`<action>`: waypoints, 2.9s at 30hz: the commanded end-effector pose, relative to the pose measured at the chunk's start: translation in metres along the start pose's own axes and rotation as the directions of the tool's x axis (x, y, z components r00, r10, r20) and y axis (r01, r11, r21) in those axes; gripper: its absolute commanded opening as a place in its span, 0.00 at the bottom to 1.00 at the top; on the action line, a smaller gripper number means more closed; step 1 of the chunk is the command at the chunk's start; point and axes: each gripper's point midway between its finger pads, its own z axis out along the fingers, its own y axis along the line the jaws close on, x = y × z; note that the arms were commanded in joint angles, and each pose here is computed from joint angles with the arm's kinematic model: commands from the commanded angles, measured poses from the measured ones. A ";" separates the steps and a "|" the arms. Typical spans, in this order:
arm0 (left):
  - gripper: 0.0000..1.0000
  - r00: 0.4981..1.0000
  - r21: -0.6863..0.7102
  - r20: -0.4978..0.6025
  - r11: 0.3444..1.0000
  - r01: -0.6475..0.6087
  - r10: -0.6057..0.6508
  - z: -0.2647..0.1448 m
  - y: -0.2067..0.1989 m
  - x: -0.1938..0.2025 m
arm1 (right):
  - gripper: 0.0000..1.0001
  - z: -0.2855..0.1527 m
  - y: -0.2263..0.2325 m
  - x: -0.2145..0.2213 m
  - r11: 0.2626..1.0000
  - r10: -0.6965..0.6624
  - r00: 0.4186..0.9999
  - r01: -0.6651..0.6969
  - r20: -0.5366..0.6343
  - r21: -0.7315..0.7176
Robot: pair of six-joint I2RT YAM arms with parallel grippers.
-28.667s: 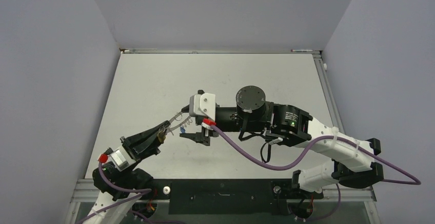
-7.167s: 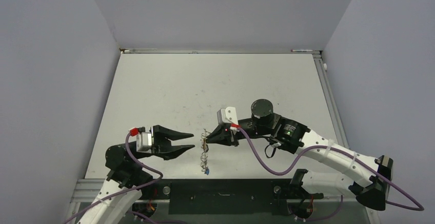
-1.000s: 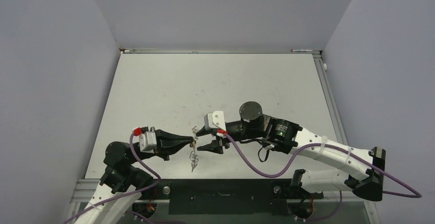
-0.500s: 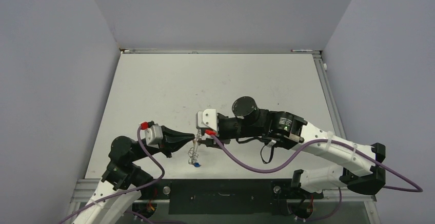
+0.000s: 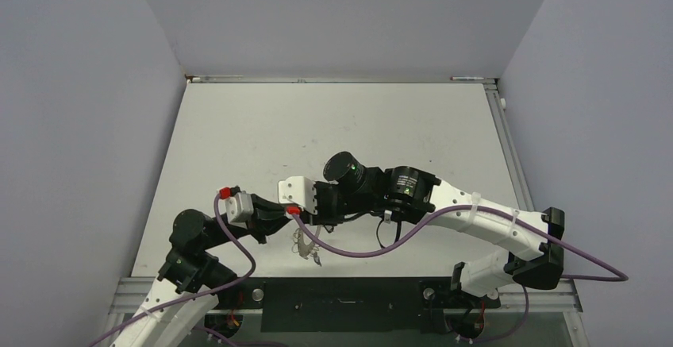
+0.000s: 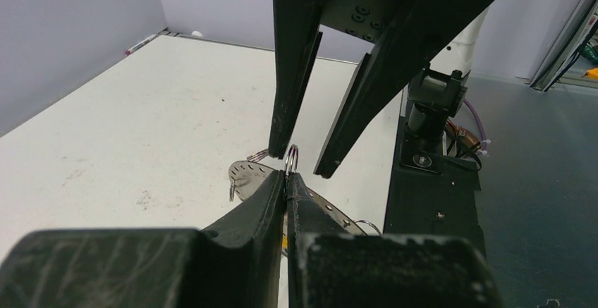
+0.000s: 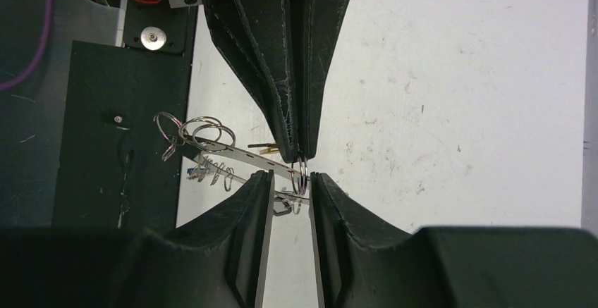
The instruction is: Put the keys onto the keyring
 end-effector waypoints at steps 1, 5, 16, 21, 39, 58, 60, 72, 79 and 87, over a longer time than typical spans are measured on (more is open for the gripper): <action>0.00 0.997 0.007 0.064 0.999 -0.051 0.051 0.002 -0.003 -0.030 | 0.27 -0.012 -0.012 -0.023 0.998 -0.034 0.999 0.032 0.042 0.053; 0.00 0.997 0.005 0.065 0.999 -0.051 0.051 0.002 -0.003 -0.030 | 0.26 -0.010 -0.012 -0.020 0.998 -0.036 0.999 0.035 0.026 0.052; 0.00 0.997 0.006 0.064 0.999 -0.048 0.047 0.003 -0.002 -0.029 | 0.17 -0.004 -0.016 -0.012 0.997 -0.037 0.999 0.037 -0.005 0.071; 0.00 0.997 0.010 0.060 0.999 -0.042 0.041 0.003 -0.003 -0.028 | 0.14 -0.003 -0.016 -0.013 0.997 -0.036 0.999 0.036 0.001 0.076; 0.00 0.998 0.007 0.055 0.999 -0.035 0.034 0.004 -0.001 -0.026 | 0.07 -0.001 -0.013 -0.014 0.997 -0.051 0.999 0.050 0.017 0.062; 0.96 0.934 -0.235 0.339 0.971 -0.035 0.115 -0.030 0.015 -0.076 | 0.05 -0.024 -0.012 -0.023 0.980 -0.070 0.953 0.010 0.293 0.201; 0.96 0.927 -0.251 0.369 0.968 0.030 0.067 -0.032 0.019 -0.080 | 0.05 -0.026 -0.012 -0.024 0.977 -0.070 0.945 0.001 0.319 0.212; 0.96 0.931 -0.209 0.362 0.968 0.138 -0.054 -0.032 0.007 -0.100 | 0.05 -0.040 -0.007 -0.039 0.954 0.050 0.765 -0.226 0.642 0.195; 0.96 0.960 -0.169 0.276 0.986 0.008 0.040 -0.026 -0.002 -0.102 | 0.05 -0.057 -0.003 -0.039 0.959 0.099 0.683 -0.261 0.724 0.114; 0.98 0.955 -0.091 0.282 0.993 -0.073 0.096 -0.018 -0.013 -0.112 | 0.05 -0.105 -0.008 -0.036 0.959 0.159 0.471 -0.282 0.868 -0.023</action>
